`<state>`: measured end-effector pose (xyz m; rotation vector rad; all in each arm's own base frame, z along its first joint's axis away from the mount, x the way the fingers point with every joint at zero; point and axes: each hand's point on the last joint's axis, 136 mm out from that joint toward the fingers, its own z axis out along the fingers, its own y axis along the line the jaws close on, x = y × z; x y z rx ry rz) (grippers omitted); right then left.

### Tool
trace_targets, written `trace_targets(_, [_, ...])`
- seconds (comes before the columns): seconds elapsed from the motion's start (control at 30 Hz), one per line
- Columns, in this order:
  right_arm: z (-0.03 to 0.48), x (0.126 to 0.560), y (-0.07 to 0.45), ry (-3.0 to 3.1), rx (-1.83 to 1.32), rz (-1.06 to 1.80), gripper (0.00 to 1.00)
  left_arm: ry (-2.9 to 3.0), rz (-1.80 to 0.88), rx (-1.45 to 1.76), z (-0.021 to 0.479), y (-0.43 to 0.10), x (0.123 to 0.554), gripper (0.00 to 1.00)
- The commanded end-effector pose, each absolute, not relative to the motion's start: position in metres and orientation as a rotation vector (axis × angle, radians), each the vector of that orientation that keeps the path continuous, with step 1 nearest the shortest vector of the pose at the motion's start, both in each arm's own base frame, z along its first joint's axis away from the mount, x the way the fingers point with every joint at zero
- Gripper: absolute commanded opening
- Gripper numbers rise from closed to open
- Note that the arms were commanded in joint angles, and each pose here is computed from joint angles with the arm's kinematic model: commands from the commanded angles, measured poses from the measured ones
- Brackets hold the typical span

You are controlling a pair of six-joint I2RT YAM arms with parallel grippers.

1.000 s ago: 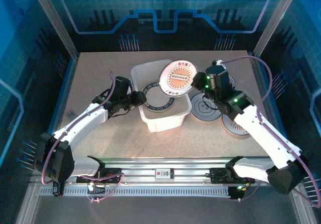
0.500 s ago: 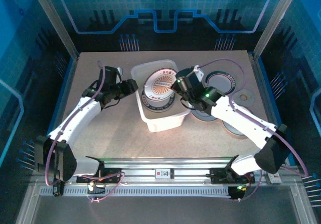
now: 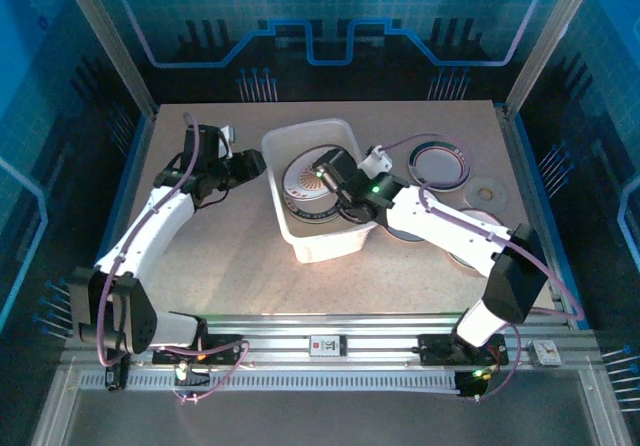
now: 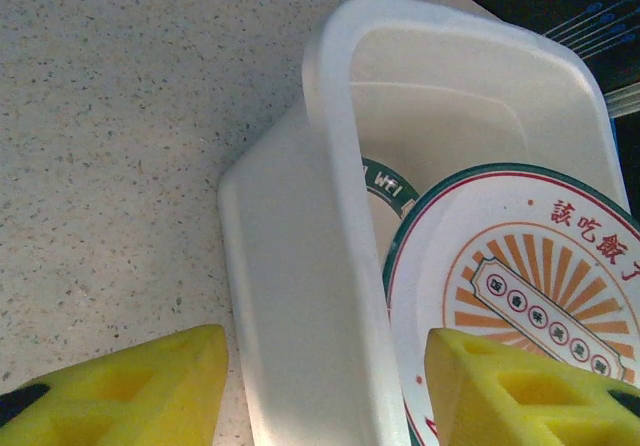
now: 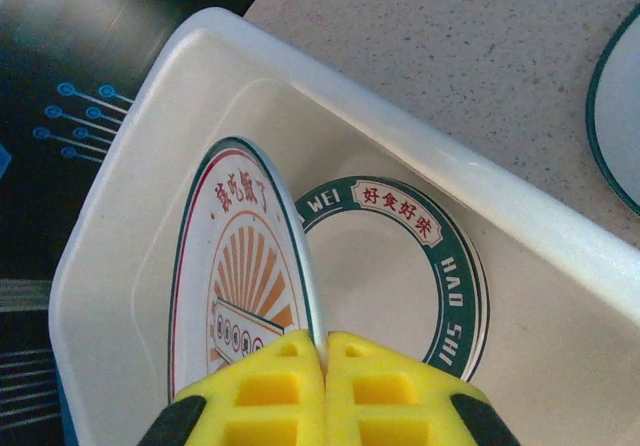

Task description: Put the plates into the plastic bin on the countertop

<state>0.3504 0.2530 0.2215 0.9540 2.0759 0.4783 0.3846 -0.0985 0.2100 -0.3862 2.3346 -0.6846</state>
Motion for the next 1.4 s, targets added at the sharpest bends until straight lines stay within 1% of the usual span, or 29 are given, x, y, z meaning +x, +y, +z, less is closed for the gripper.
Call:
trace_targets(0.0, [0.228,0.352,0.248,1.952,1.094,0.451,0.0,2.356,-0.707,-0.352,0.208,-0.099,0.381,0.56])
trace_targets(0.07, [0.222,0.351,0.247,1.952,1.152,0.42,0.0,2.358,-0.714,-0.352,0.207,-0.099,0.38,0.56])
trace_targets(0.27, [0.214,0.353,0.257,1.934,1.181,0.366,0.0,2.358,-0.726,-0.349,0.208,-0.099,0.379,0.56])
trace_targets(0.67, [0.182,0.351,0.263,1.93,1.264,0.27,0.0,2.374,-0.737,-0.343,0.205,-0.1,0.374,0.56])
trace_targets(1.03, [0.149,0.356,0.274,1.927,1.33,0.24,0.0,2.402,-0.729,-0.338,0.199,-0.1,0.371,0.56])
trace_targets(1.37, [0.125,0.357,0.273,1.939,1.35,0.216,0.0,2.416,-0.723,-0.346,0.194,-0.1,0.371,0.56])
